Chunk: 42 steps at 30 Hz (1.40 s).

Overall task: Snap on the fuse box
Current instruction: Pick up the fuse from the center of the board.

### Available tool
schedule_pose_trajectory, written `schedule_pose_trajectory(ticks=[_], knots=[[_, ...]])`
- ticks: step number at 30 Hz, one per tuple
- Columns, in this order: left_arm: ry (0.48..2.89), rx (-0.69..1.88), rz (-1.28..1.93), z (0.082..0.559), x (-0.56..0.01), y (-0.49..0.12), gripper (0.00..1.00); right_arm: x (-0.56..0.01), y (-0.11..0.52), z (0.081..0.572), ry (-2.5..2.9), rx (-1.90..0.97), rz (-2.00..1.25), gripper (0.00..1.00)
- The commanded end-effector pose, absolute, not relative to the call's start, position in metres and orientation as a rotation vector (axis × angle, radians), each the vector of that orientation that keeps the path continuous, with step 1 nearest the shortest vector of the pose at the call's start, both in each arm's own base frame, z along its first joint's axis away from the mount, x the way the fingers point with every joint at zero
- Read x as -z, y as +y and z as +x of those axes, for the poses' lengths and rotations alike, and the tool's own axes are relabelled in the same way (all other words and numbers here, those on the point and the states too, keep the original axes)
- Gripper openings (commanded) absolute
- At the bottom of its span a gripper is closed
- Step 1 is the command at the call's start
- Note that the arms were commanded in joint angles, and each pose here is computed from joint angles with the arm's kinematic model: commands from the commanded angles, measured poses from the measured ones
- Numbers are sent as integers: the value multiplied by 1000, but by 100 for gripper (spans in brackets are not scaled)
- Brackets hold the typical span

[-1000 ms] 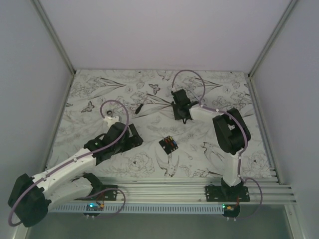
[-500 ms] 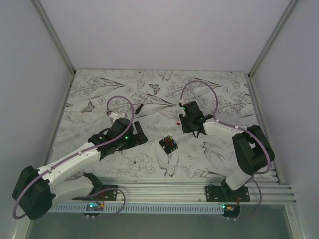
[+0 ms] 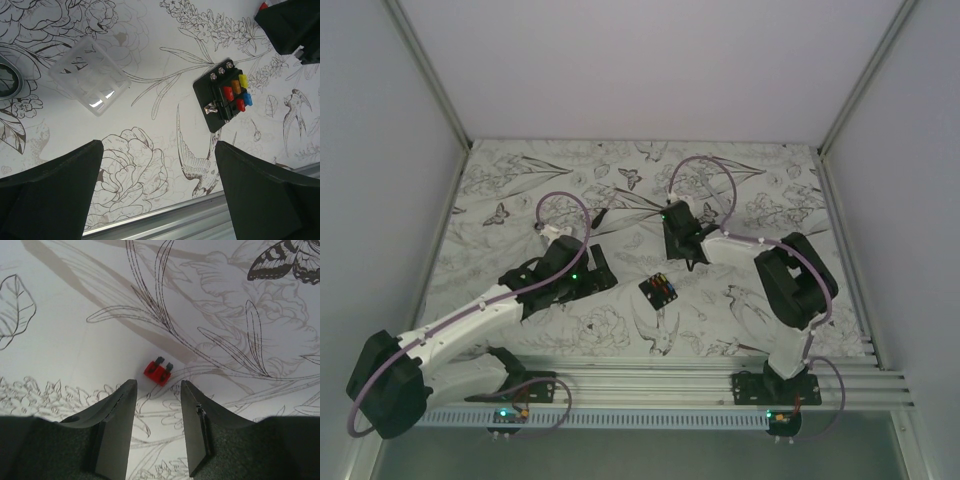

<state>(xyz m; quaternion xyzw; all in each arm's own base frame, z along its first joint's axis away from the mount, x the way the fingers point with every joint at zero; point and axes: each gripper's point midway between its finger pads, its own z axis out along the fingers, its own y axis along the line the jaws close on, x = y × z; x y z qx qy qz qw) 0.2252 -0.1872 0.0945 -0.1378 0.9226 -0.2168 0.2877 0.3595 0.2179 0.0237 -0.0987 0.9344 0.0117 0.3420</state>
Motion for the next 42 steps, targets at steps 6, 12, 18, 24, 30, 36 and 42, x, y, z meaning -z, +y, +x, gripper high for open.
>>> schedule_pose_trajectory(ticks=[6,12,18,24,30,36,42], knots=[[2474,570,-362,222,-92,-183,100,-27,227,387,2365,15,-167,47],[2476,575,-360,222,-92,-184,100,-24,211,379,2391,91,-165,47],[2476,574,-362,222,-92,-185,100,-25,198,365,2426,118,-209,47],[2480,578,-359,222,-92,-185,100,-19,207,363,2469,3,-282,47],[2477,579,-359,221,-92,-185,100,-11,215,364,2507,-50,-403,45],[2479,572,-355,222,-91,-184,100,-5,211,356,2565,-80,-465,43],[2488,574,-351,222,-91,-187,100,-3,203,355,2583,-54,-477,41]])
